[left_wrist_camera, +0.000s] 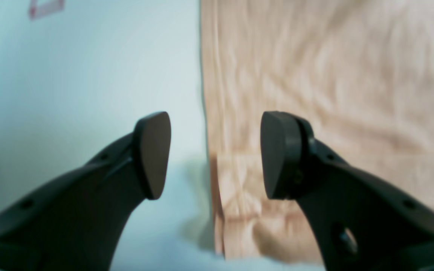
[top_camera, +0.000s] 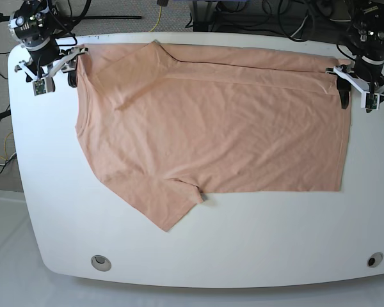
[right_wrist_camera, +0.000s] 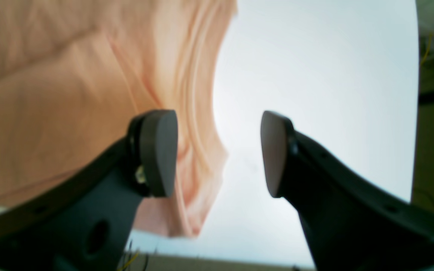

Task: Fold the T-shirt properly
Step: 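Move the right gripper to the shirt's sleeve corner and grasp it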

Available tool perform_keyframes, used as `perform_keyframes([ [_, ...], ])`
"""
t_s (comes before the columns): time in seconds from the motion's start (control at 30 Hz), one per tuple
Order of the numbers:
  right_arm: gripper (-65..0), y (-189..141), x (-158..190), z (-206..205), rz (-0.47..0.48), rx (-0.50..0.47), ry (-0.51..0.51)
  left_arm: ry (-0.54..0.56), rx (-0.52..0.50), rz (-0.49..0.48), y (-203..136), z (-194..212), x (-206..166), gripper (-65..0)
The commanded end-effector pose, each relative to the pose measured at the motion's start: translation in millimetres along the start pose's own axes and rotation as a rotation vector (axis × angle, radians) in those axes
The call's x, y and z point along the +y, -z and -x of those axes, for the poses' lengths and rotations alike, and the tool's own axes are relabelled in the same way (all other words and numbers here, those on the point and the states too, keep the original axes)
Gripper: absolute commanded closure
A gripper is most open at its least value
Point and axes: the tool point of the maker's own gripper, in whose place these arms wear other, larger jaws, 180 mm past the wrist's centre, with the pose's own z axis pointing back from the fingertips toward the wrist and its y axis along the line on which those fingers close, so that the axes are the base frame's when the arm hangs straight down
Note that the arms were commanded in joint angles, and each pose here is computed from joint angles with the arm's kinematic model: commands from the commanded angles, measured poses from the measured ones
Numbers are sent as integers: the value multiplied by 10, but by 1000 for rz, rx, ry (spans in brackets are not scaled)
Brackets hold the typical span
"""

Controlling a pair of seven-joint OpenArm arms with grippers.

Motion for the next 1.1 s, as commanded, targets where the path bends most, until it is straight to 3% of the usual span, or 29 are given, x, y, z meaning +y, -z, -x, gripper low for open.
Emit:
perform_keyframes([
  [0.0, -339, 25, -62, -330, 4, -83, -41, -1, -64, -24, -4, -195, 75, -351],
  [0.2, -339, 163, -120, -663, 2, -146, -60, -23, -118, -39, 91, -410, 105, -350],
  [0.27, -344, 372, -148, -941, -18, -204, -28, -39, -144, -12, 238, -533, 45, -354],
  [0.4, -346, 539, -140, -1095, -43, -231, 8, -50, -149, 10, 374, -603, -4, -358],
  [0.73, -346, 926, -100, -1320, -112, -242, 99, -90, -156, 58, 714, -733, -98, -365],
  [1.07, -348, 1375, -18, -1744, -213, -224, 118, -130, -95, 112, 1254, -792, -119, -369],
])
